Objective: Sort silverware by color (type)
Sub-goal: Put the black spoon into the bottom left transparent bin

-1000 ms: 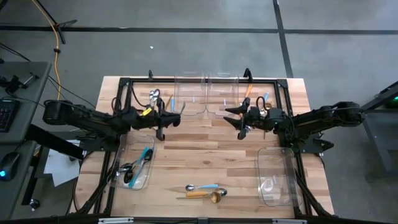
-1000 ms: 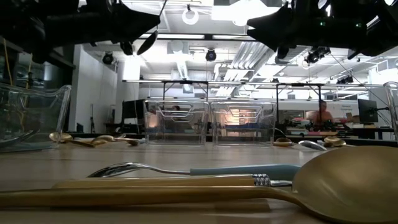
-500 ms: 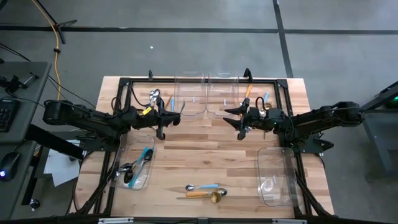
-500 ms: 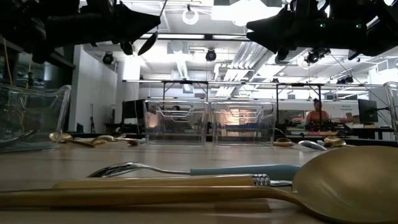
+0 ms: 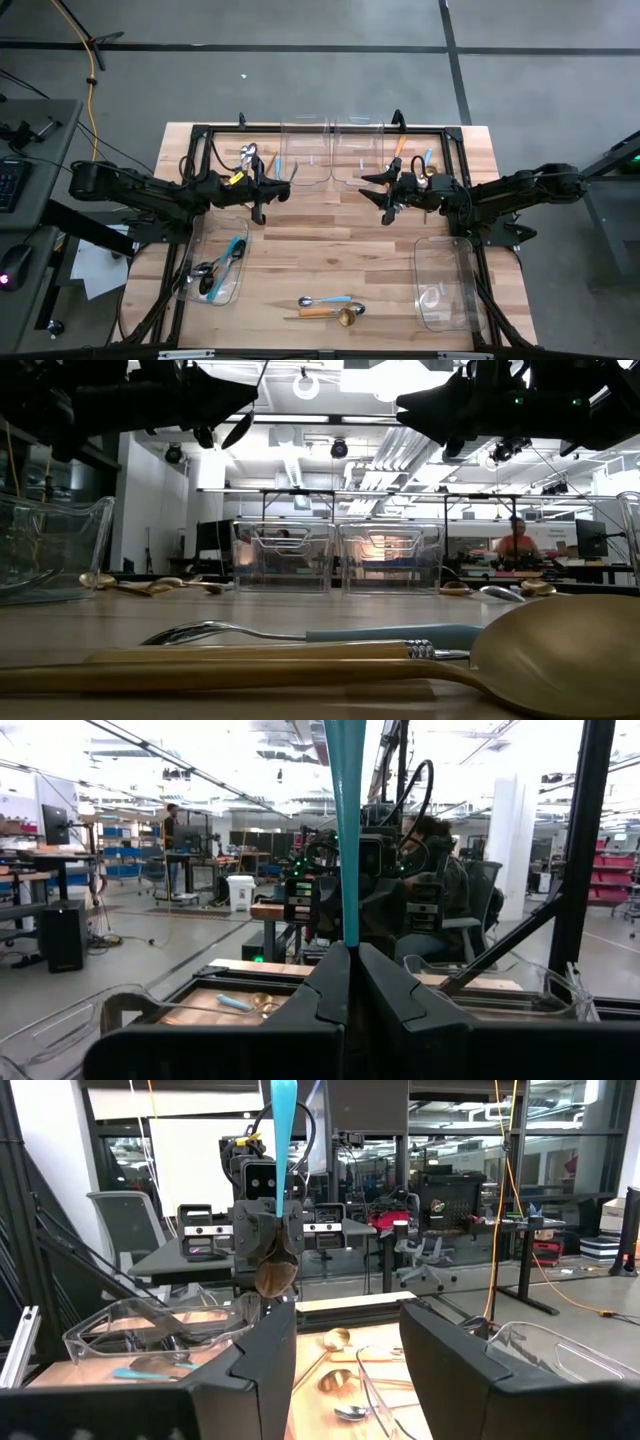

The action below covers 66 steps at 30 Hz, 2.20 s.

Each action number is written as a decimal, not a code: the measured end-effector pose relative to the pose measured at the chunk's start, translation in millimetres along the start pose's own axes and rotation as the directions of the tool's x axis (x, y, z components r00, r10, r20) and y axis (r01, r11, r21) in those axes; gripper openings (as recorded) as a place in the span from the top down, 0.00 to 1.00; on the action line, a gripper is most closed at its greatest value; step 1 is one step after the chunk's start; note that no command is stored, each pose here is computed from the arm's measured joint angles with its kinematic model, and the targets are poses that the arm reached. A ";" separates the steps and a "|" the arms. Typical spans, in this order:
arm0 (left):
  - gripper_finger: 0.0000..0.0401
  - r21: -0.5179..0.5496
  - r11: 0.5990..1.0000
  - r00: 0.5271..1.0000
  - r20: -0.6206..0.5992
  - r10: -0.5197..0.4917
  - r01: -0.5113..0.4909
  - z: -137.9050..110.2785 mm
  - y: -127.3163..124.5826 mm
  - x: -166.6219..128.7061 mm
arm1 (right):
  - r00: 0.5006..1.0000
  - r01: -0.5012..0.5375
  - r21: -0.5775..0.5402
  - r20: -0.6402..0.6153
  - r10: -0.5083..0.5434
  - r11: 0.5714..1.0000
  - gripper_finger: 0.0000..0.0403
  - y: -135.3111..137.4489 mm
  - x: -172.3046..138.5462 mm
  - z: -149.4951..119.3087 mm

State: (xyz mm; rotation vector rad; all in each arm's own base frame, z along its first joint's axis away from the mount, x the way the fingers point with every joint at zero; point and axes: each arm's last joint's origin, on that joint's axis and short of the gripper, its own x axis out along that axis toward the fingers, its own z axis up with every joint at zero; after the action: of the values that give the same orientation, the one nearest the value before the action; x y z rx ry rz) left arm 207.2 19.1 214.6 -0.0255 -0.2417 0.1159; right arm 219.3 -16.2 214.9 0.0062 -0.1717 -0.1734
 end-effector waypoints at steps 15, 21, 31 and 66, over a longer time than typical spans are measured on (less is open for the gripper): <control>1.00 0.000 1.000 1.000 0.000 0.000 0.000 0.0 0.0 0.0 | 1.000 0.000 -0.002 -0.014 0.000 1.000 0.59 0.0 0.0 -1.4; 1.00 0.000 1.000 1.000 0.000 0.000 0.000 0.1 0.0 0.1 | 1.000 0.000 -0.001 -0.014 0.000 1.000 0.59 0.0 0.0 -1.4; 1.00 -0.042 0.998 0.999 -0.001 -0.045 0.045 1.9 -1.7 9.6 | 0.999 -0.001 0.031 0.036 0.000 1.000 0.59 0.1 -0.1 3.5; 1.00 -0.352 0.930 0.787 -0.601 -0.140 -0.103 85.2 -25.8 -20.9 | 1.000 -0.013 0.049 -0.022 0.014 0.999 0.59 0.5 0.0 -2.1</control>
State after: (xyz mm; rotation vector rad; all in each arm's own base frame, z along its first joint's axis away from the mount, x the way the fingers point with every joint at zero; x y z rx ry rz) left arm 169.5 -8.0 293.4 -0.4344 0.4071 0.0341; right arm 219.8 -15.7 212.8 0.0559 -0.1540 -0.1555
